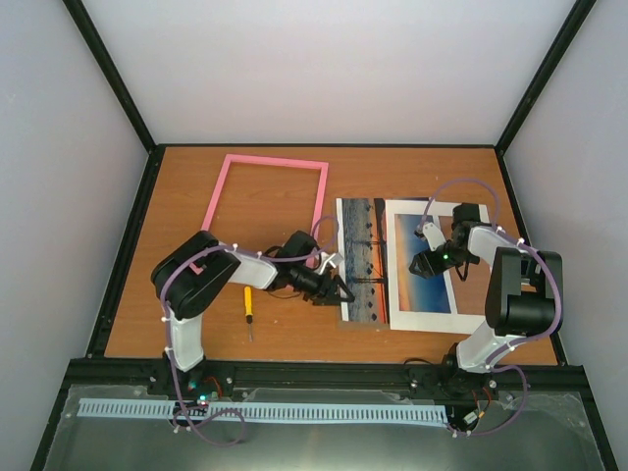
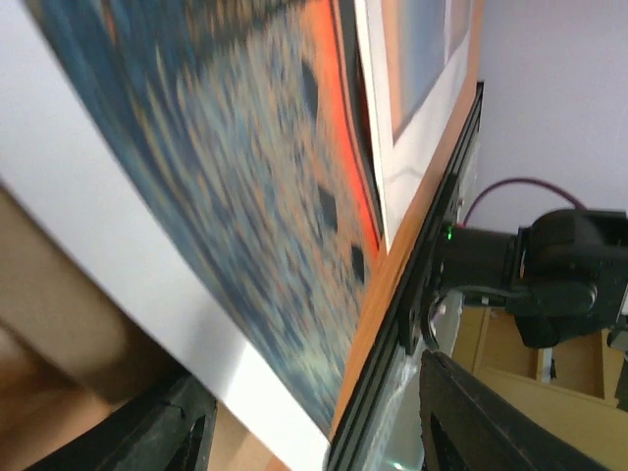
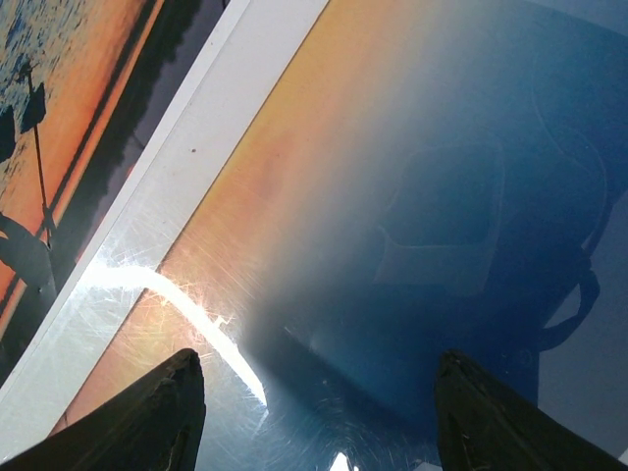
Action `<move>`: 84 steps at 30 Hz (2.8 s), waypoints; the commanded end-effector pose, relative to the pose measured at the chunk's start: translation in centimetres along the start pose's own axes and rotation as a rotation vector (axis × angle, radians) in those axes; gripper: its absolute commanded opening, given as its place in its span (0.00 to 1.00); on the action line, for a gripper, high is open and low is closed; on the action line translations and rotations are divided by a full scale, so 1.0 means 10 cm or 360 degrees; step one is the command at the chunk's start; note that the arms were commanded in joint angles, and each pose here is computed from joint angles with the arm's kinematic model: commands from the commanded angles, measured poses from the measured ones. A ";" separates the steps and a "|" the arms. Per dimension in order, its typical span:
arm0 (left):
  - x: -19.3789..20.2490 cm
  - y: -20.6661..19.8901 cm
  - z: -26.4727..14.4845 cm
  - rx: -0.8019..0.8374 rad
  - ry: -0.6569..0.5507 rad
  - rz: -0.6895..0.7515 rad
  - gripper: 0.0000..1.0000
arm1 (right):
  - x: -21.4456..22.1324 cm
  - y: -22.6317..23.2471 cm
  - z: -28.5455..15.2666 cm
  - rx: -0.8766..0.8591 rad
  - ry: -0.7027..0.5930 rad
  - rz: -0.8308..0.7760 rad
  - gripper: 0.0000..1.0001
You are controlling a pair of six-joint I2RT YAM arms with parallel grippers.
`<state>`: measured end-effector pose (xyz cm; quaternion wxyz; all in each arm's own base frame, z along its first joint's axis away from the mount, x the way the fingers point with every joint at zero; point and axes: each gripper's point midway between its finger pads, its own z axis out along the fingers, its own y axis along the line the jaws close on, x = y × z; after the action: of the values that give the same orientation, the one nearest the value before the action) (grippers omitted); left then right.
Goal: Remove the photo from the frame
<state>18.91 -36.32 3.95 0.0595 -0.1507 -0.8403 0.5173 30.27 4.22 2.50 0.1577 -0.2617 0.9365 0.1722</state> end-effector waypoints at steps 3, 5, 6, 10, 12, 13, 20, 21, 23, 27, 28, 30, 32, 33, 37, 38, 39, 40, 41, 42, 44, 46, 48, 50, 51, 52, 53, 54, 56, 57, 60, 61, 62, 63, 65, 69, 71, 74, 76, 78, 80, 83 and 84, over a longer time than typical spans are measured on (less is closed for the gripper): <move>-0.47 -0.03 0.00 -0.0029 -0.0148 0.0064 0.58 | 0.21 0.02 0.12 -0.0022 0.0118 0.0035 0.62; -0.57 -0.01 -0.02 -0.0026 -0.0181 0.0053 0.58 | 0.21 0.02 0.12 -0.0020 0.0119 0.0036 0.62; -0.63 0.01 -0.03 -0.0033 -0.0199 0.0046 0.58 | 0.21 0.02 0.12 -0.0020 0.0119 0.0034 0.62; -0.84 0.13 0.00 -0.0081 -0.0262 -0.0012 0.58 | 0.20 0.02 0.13 -0.0021 0.0119 0.0035 0.62; -0.95 0.18 0.01 -0.0099 -0.0291 -0.0036 0.57 | 0.20 0.02 0.13 -0.0023 0.0118 0.0034 0.62; -1.01 0.21 0.01 -0.0105 -0.0308 -0.0043 0.57 | 0.20 0.02 0.13 -0.0023 0.0118 0.0034 0.62; -1.44 0.32 -0.08 -0.0217 -0.0464 0.0004 0.56 | 0.20 0.02 0.12 -0.0016 0.0117 0.0030 0.62; -1.50 0.34 -0.10 -0.0235 -0.0488 0.0006 0.56 | 0.20 0.02 0.12 -0.0017 0.0118 0.0033 0.62; -1.60 0.34 -0.15 -0.0247 -0.0525 0.0011 0.55 | 0.20 0.01 0.12 -0.0015 0.0116 0.0032 0.62; -1.72 0.29 -0.17 -0.0218 -0.0542 0.0036 0.51 | 0.20 0.01 0.12 -0.0013 0.0118 0.0034 0.62; -1.72 0.28 -0.17 -0.0211 -0.0539 0.0039 0.49 | 0.20 0.01 0.12 -0.0013 0.0117 0.0032 0.62; -1.74 0.27 -0.16 -0.0200 -0.0542 0.0030 0.45 | 0.20 0.01 0.12 -0.0009 0.0119 0.0033 0.62; -1.74 0.26 -0.17 -0.0193 -0.0545 0.0023 0.40 | 0.20 0.01 0.12 -0.0009 0.0115 0.0035 0.62; -1.74 0.26 -0.16 -0.0185 -0.0542 0.0026 0.39 | 0.20 0.00 0.12 -0.0008 0.0116 0.0035 0.62; -1.72 0.22 -0.17 -0.0163 -0.0546 0.0032 0.24 | 0.17 -0.01 0.10 -0.0002 0.0113 0.0040 0.62; -1.73 0.21 -0.17 -0.0157 -0.0549 0.0037 0.21 | 0.16 -0.01 0.09 0.0004 0.0111 0.0037 0.63; -1.73 0.20 -0.18 -0.0154 -0.0553 0.0041 0.18 | 0.15 -0.02 0.07 0.0012 0.0111 0.0034 0.63; -1.73 0.19 -0.18 -0.0153 -0.0552 0.0043 0.15 | 0.15 -0.04 0.06 0.0035 0.0117 0.0035 0.63; -1.73 0.16 -0.19 -0.0147 -0.0554 0.0052 0.13 | 0.13 -0.09 0.03 0.0082 0.0122 0.0038 0.64; -1.73 0.13 -0.20 -0.0139 -0.0552 0.0062 0.11 | 0.12 -0.14 -0.01 0.0134 0.0127 0.0040 0.65; -1.72 0.04 -0.25 -0.0124 -0.0554 0.0098 0.06 | 0.05 -0.21 -0.15 0.0225 0.0103 0.0024 0.66; -1.70 -0.05 -0.32 -0.0124 -0.0574 0.0141 0.03 | -0.07 -0.21 -0.34 0.0265 0.0035 0.0008 0.67; -1.69 -0.12 -0.39 -0.0137 -0.0591 0.0173 0.01 | -0.21 -0.21 -0.51 0.0289 -0.0037 0.0026 0.68; -1.68 -0.16 -0.46 -0.0145 -0.0590 0.0182 0.01 | -0.34 -0.18 -0.65 0.0294 -0.0109 0.0066 0.69; -1.67 -0.20 -0.50 -0.0143 -0.0591 0.0190 0.01 | -0.42 -0.15 -0.71 0.0279 -0.0154 0.0092 0.70; -1.65 -0.21 -0.54 -0.0148 -0.0590 0.0187 0.01 | -0.48 -0.11 -0.76 0.0251 -0.0197 0.0118 0.70; -1.64 -0.23 -0.59 -0.0151 -0.0594 0.0187 0.01 | -0.55 -0.07 -0.82 0.0222 -0.0241 0.0146 0.70; -1.61 -0.24 -0.64 -0.0155 -0.0597 0.0183 0.01 | -0.62 -0.02 -0.88 0.0185 -0.0291 0.0169 0.71; -1.56 -0.25 -0.77 -0.0158 -0.0603 0.0154 0.01 | -0.73 0.09 -0.97 0.0109 -0.0381 0.0214 0.71; -1.52 -0.22 -0.85 -0.0163 -0.0606 0.0122 0.01 | -0.79 0.17 -1.01 0.0050 -0.0432 0.0227 0.72; -1.44 -0.24 -1.08 -0.0174 -0.0617 0.0096 0.01 | -0.85 0.27 -1.02 -0.0037 -0.0515 0.0225 0.72; -1.41 -0.25 -1.16 -0.0193 -0.0619 0.0095 0.01 | -0.83 0.25 -0.99 -0.0022 -0.0514 0.0217 0.72; -1.38 -0.26 -1.23 -0.0214 -0.0619 0.0097 0.01 | -0.80 0.23 -0.95 -0.0006 -0.0503 0.0220 0.72; -1.36 -0.26 -1.31 -0.0240 -0.0622 0.0102 0.01 | -0.76 0.22 -0.91 0.0000 -0.0489 0.0222 0.72; -1.27 -0.23 -1.44 -0.0301 -0.0616 0.0092 0.01 | -0.70 0.21 -0.83 -0.0007 -0.0459 0.0225 0.72; -1.18 -0.27 -1.78 -0.0391 -0.0695 0.0099 0.01 | -0.67 0.22 -0.79 -0.0026 -0.0440 0.0227 0.72; -1.17 -0.33 -1.97 -0.0410 -0.0748 0.0120 0.01 | -0.69 0.20 -0.82 -0.0003 -0.0454 0.0223 0.72; -1.21 -0.45 -2.26 -0.0460 -0.0823 0.0156 0.01 | -0.72 0.18 -0.85 0.0020 -0.0473 0.0220 0.72; -1.28 -0.59 -2.40 -0.0505 -0.0873 0.0223 0.01 | -0.73 0.19 -0.87 0.0030 -0.0486 0.0218 0.72; -1.38 -0.85 -2.55 -0.0506 -0.0940 0.0320 0.01 | -0.72 0.17 -0.88 0.0055 -0.0488 0.0222 0.72; -1.48 -1.10 -2.66 -0.0464 -0.1000 0.0404 0.01 | -0.72 0.12 -0.91 0.0101 -0.0485 0.0229 0.72; -1.63 -1.44 -2.77 -0.0335 -0.1068 0.0486 0.01 | -0.76 0.10 -0.99 0.0149 -0.0521 0.0235 0.72; -1.68 -1.54 -2.77 -0.0274 -0.1080 0.0505 0.01 | -0.79 0.09 -1.05 0.0148 -0.0551 0.0250 0.72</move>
<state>38.20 -23.29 25.35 -0.2688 -0.0753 -0.8611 0.4250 33.23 4.92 12.97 0.2778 -0.1609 0.9259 0.1991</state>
